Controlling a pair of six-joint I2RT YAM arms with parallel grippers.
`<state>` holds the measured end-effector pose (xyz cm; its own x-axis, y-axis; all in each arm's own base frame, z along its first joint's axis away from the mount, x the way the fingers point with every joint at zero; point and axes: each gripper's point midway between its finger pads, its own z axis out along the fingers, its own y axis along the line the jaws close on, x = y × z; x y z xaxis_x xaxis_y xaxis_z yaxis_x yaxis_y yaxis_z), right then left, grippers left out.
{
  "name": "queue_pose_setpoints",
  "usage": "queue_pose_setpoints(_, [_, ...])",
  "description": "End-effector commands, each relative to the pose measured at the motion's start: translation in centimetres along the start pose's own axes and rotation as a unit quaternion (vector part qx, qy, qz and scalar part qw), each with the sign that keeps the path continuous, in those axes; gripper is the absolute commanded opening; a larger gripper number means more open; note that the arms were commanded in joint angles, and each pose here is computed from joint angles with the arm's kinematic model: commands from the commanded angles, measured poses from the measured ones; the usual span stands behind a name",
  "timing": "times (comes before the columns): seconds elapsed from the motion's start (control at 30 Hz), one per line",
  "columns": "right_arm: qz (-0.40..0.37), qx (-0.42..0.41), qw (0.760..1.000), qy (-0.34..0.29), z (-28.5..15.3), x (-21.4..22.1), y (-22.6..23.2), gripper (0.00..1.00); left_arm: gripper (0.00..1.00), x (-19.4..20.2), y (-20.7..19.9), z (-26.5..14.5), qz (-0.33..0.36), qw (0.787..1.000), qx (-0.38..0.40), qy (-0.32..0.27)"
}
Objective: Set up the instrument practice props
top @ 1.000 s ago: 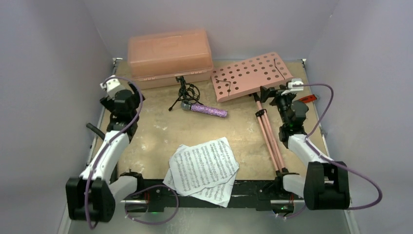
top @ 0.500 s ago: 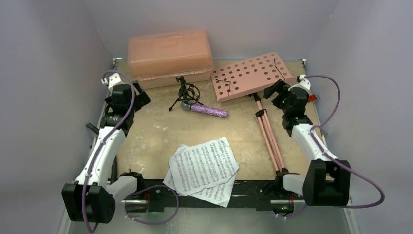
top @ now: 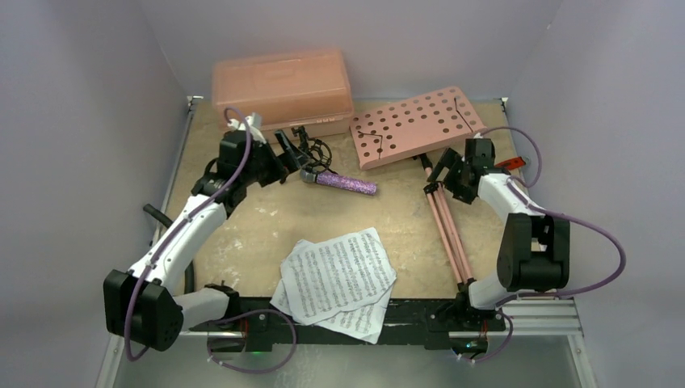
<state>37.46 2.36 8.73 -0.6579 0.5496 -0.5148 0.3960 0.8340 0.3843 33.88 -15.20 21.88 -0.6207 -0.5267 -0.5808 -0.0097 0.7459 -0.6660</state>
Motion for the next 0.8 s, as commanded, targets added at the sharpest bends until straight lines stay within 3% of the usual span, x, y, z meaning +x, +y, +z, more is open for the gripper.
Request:
queue_pose_setpoints(0.0, [-0.032, -0.008, 0.996, 0.081, -0.3, 3.9, -1.0, 0.98, 0.99, 0.5, -6.5, -0.3, 0.022, 0.997, 0.071, 0.017])
queue_pose_setpoints(0.23, [0.017, -0.077, 0.984, 0.159, -0.9, 7.8, 0.9, 0.95, 0.99, 1.6, -10.2, 0.3, 0.062, 0.994, 0.083, 0.029])
queue_pose_setpoints(0.43, [0.08, -0.173, 0.96, 0.206, -2.0, 8.7, 4.8, 0.92, 0.98, 2.1, -12.3, 1.2, 0.09, 0.991, 0.085, 0.052])
queue_pose_setpoints(0.63, [0.101, -0.247, 0.933, 0.242, -3.6, 9.9, 8.7, 0.92, 0.98, 3.4, -13.8, 1.9, 0.111, 0.987, 0.095, 0.07])
queue_pose_setpoints(0.77, [0.085, -0.248, 0.938, 0.225, -4.2, 9.1, 9.5, 0.93, 0.98, 5.5, -14.1, 2.9, 0.119, 0.984, 0.094, 0.097])
